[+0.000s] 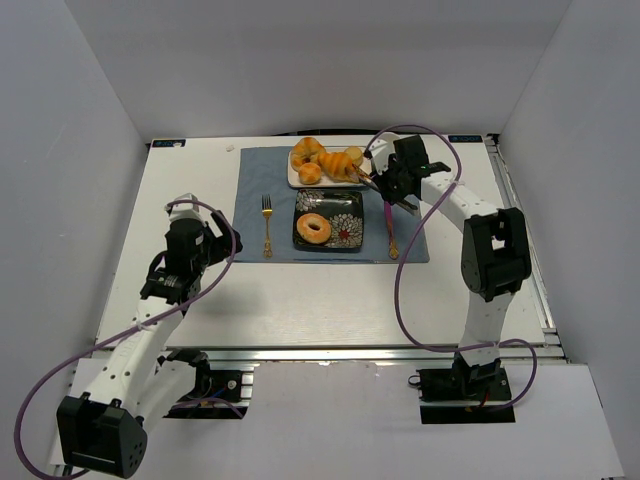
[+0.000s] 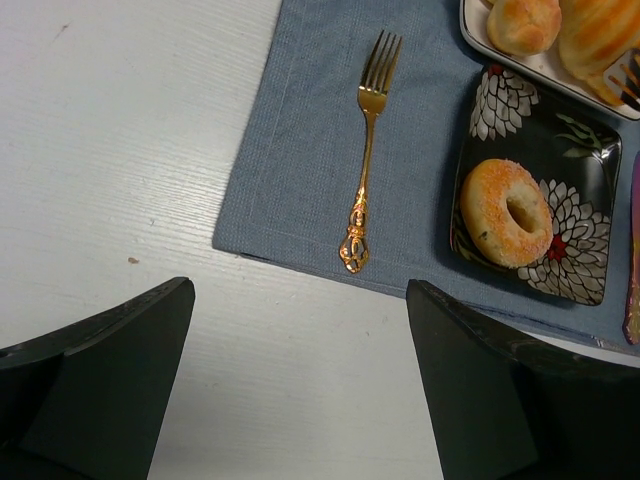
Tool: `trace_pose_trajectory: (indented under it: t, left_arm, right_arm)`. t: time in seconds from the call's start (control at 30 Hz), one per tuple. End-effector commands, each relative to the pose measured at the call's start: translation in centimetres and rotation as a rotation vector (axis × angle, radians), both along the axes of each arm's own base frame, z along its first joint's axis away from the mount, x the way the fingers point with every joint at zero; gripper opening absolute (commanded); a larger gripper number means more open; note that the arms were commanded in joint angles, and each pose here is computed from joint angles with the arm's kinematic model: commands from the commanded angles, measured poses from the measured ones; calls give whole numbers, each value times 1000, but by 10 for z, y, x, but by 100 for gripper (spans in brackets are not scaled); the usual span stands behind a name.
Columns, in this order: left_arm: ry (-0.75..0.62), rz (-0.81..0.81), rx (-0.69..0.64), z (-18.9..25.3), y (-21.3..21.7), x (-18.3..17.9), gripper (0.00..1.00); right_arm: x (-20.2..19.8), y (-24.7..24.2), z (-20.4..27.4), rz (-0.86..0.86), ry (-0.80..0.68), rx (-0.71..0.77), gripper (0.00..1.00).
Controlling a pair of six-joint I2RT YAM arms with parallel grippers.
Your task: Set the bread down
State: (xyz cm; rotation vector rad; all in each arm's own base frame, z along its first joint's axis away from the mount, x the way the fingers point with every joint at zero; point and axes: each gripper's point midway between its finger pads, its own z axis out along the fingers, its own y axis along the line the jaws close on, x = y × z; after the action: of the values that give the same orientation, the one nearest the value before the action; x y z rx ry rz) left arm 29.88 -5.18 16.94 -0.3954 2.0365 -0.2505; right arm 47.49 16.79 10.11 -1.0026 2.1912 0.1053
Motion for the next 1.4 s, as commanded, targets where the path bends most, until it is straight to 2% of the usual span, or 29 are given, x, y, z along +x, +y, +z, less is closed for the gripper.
trace_pose_trajectory:
  t: [0.0, 0.03, 0.07, 0.43, 0.57, 0.7, 0.83, 0.97, 1.07, 1.37]
  left_arm:
    - [-21, -11, 4, 7, -2, 3, 98]
    - [-21, -11, 4, 7, -2, 3, 98]
    - [-24, -10, 2, 8, -2, 3, 98]
    - [-30, -5, -2, 10, -2, 4, 98]
    - [-46, 15, -19, 17, -2, 6, 98]
    - [-96, 15, -71, 37, -8, 11, 98]
    - [-91, 12, -76, 44, -10, 9, 98]
    - [-107, 16, -100, 43, -9, -1, 98]
    - [-145, 6, -154, 50, -14, -5, 98]
    - [-122, 5, -140, 42, -12, -13, 98]
  right_arm:
    - [9, 6, 23, 5, -41, 37, 30]
    - [9, 5, 25, 3, -43, 40, 22]
    - [7, 6, 27, 6, -43, 44, 21]
    - [-7, 2, 111, -69, -179, 145, 20]
    - [-30, 2, 147, -96, -196, 209, 20]
    - [-63, 18, 155, -84, -150, 304, 20]
    - [-103, 29, 122, -85, -53, 337, 19]
    - [-124, 30, 96, -103, 8, 331, 19]
    - [-135, 28, 75, -111, 45, 302, 19]
    - [-151, 20, 31, -128, 114, 237, 19]
